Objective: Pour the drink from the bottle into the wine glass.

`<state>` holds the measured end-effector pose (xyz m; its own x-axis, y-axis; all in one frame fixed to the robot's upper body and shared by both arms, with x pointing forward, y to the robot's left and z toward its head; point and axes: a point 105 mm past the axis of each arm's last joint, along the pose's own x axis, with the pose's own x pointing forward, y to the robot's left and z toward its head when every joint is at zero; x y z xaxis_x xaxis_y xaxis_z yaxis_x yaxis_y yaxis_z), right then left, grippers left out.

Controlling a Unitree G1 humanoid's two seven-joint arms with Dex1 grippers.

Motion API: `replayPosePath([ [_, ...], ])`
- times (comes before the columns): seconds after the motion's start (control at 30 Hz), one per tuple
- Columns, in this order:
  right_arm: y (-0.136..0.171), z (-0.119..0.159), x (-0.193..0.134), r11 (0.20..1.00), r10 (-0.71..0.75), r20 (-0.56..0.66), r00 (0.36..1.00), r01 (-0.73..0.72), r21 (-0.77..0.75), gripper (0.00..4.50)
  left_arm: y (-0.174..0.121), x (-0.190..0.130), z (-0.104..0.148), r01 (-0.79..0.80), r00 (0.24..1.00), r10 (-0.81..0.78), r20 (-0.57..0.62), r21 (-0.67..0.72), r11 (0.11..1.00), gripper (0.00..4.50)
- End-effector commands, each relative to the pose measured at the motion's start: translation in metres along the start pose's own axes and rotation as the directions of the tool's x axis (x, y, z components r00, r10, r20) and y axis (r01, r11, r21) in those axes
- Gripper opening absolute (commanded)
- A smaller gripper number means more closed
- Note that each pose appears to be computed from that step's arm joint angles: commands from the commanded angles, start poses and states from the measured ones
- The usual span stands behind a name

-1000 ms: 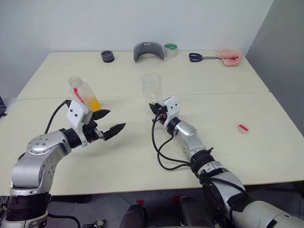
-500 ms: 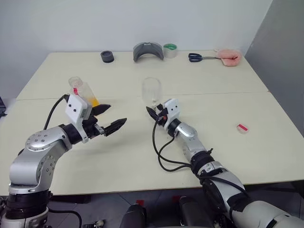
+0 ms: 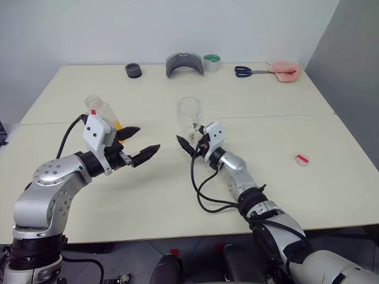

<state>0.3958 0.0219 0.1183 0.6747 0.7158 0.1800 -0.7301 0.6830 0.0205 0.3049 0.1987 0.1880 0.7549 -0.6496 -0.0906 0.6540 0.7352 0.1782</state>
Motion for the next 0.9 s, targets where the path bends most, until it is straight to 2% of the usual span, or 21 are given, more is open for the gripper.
replayPosePath([
  [0.03, 0.001, 0.013, -0.001, 0.999, 0.033, 0.045, 0.998, -0.033, 0.003, 4.48, -0.005, 0.001, 0.016, 0.022, 0.998, -0.025, 0.058, 0.056, 0.998, 4.5],
  [0.3, -0.013, -0.001, -0.027, 1.0, -0.001, -0.008, 1.0, 0.001, 0.024, 4.48, -0.007, 0.004, 0.02, 0.04, 0.995, -0.045, 0.087, 0.061, 0.997, 4.5],
  [0.57, -0.018, -0.004, -0.055, 0.999, -0.005, -0.057, 0.998, 0.003, -0.033, 4.48, -0.011, 0.009, 0.022, 0.051, 0.991, -0.058, 0.121, 0.067, 0.996, 4.5],
  [0.7, -0.006, 0.001, -0.074, 0.994, 0.09, -0.104, 0.99, -0.096, -0.059, 4.48, -0.007, 0.009, 0.02, 0.018, 0.991, -0.025, 0.133, 0.05, 0.999, 4.5],
  [0.9, 0.019, 0.033, -0.12, 0.955, 0.265, -0.188, 0.946, -0.284, -0.083, 4.48, 0.007, 0.0, -0.018, -0.15, 0.987, 0.15, 0.055, -0.001, 0.989, 4.5],
])
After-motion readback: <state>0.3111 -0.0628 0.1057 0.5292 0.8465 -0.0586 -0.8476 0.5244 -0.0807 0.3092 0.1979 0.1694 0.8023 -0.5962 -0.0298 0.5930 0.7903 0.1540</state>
